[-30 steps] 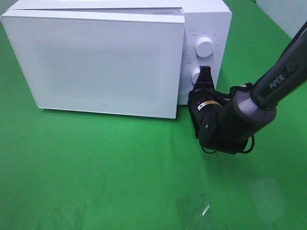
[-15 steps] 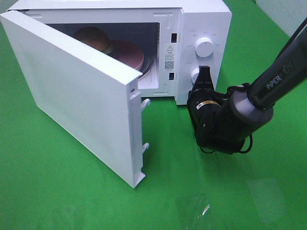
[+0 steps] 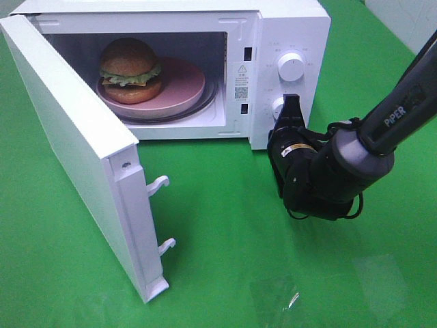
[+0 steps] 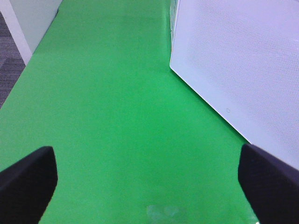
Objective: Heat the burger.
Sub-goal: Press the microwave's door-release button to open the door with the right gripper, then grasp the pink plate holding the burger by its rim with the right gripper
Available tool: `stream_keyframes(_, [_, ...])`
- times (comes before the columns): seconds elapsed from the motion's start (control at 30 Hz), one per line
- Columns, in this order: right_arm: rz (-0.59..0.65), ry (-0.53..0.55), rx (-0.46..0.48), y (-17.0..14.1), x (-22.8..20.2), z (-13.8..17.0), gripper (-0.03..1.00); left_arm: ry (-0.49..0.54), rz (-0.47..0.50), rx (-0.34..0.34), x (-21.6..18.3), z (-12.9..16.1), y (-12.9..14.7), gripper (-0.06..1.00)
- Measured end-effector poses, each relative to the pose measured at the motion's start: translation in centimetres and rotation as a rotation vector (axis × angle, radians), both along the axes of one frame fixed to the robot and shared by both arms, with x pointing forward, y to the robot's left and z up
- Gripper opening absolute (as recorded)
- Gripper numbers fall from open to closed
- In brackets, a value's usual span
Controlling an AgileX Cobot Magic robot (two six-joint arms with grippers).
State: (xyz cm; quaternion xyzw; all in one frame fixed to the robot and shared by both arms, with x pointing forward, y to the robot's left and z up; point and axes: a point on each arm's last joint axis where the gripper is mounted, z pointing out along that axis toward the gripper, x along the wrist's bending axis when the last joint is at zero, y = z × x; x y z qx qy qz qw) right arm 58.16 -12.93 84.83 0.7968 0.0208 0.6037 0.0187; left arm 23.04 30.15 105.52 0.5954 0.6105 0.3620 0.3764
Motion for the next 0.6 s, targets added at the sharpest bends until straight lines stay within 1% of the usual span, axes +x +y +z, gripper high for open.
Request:
stream_keyframes(0.17, [0.018, -0.016, -0.018, -0.1, -0.6, 0.1, 0.0, 0.0, 0.0, 0.0, 0.0, 0.0, 0.0, 0.99])
stream_keyframes(0.27, [0.041, -0.028, -0.028, 0.0, -1.7, 0.7, 0.0, 0.0, 0.0, 0.0, 0.0, 0.0, 0.0, 0.99])
stream_keyframes(0.3, [0.05, -0.058, -0.029, 0.1, -1.9, 1.2, 0.0, 0.0, 0.0, 0.0, 0.0, 0.0, 0.0, 0.99])
stream_keyframes(0.33, [0.05, -0.058, -0.029, 0.1, -1.9, 1.2, 0.0, 0.0, 0.0, 0.0, 0.0, 0.0, 0.0, 0.99])
stream_keyframes(0.37, [0.062, -0.074, -0.023, 0.3, -2.4, 2.0, 0.0, 0.0, 0.0, 0.0, 0.0, 0.0, 0.0, 0.99])
stream_keyframes(0.5, [0.102, -0.077, -0.033, 0.5, -3.8, 2.7, 0.0, 0.0, 0.0, 0.0, 0.0, 0.0, 0.0, 0.99])
stream_keyframes(0.53, [0.122, -0.091, -0.032, 0.6, -4.5, 3.5, 0.0, 0.0, 0.0, 0.0, 0.0, 0.0, 0.0, 0.99])
stream_keyframes(0.57, [0.122, -0.091, -0.032, 0.6, -4.5, 3.5, 0.0, 0.0, 0.0, 0.0, 0.0, 0.0, 0.0, 0.99])
stream_keyframes(0.6, [0.14, -0.098, -0.048, 0.5, -5.1, 4.2, 0.0, 0.0, 0.0, 0.0, 0.0, 0.0, 0.0, 0.99])
